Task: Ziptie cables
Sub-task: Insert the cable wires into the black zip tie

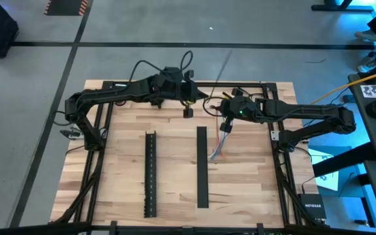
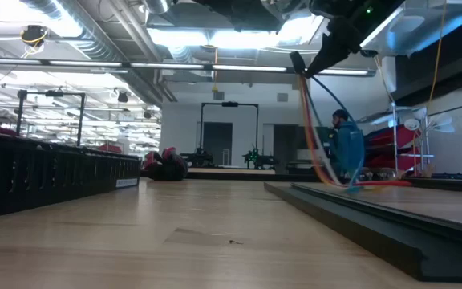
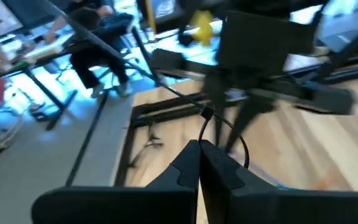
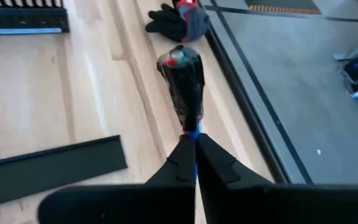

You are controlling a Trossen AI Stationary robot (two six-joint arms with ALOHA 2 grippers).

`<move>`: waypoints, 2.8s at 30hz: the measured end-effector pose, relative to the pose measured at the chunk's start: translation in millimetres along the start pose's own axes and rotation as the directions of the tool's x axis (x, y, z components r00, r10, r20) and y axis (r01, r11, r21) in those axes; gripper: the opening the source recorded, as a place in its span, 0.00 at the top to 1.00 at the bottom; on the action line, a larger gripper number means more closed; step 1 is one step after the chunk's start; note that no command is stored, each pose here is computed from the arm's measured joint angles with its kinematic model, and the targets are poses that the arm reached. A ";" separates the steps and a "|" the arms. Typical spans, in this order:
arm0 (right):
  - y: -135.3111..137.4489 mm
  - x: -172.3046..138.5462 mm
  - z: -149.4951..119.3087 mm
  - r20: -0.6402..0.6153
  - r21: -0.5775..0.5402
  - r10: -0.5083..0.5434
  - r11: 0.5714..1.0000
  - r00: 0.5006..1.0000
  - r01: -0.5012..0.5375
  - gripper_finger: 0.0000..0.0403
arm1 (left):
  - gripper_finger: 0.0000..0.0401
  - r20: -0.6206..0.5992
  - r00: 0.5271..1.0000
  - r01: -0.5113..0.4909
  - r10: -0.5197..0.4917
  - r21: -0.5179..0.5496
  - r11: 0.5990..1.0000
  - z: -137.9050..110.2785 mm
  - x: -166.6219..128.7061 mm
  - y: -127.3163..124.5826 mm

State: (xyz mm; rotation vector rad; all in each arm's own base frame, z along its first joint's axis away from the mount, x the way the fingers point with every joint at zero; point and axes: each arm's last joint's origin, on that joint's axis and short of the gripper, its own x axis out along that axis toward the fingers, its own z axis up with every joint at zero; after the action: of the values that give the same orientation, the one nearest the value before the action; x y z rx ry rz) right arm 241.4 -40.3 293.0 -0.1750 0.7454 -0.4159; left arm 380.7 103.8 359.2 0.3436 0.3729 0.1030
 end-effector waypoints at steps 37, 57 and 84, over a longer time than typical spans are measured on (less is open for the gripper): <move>-0.3 0.5 16.0 0.163 0.016 0.005 1.000 0.987 -0.008 1.00 | 1.00 -0.031 0.998 -0.059 0.059 0.007 0.998 -8.9 15.7 -0.9; -4.4 -1.0 20.0 0.186 -0.097 -0.106 0.987 0.977 0.125 1.00 | 1.00 0.007 1.000 0.004 -0.003 -0.058 0.998 -14.1 20.3 5.7; 4.8 12.2 2.9 0.013 0.153 0.017 0.988 1.000 -0.018 0.98 | 1.00 -0.165 0.978 0.111 -0.125 -0.093 0.989 -68.0 80.7 -22.0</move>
State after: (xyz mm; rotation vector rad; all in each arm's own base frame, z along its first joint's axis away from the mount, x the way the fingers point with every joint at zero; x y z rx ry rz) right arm 252.9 -41.1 286.1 -0.0263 0.6997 -0.4533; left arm 430.8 117.3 264.7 0.2295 0.5558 0.0310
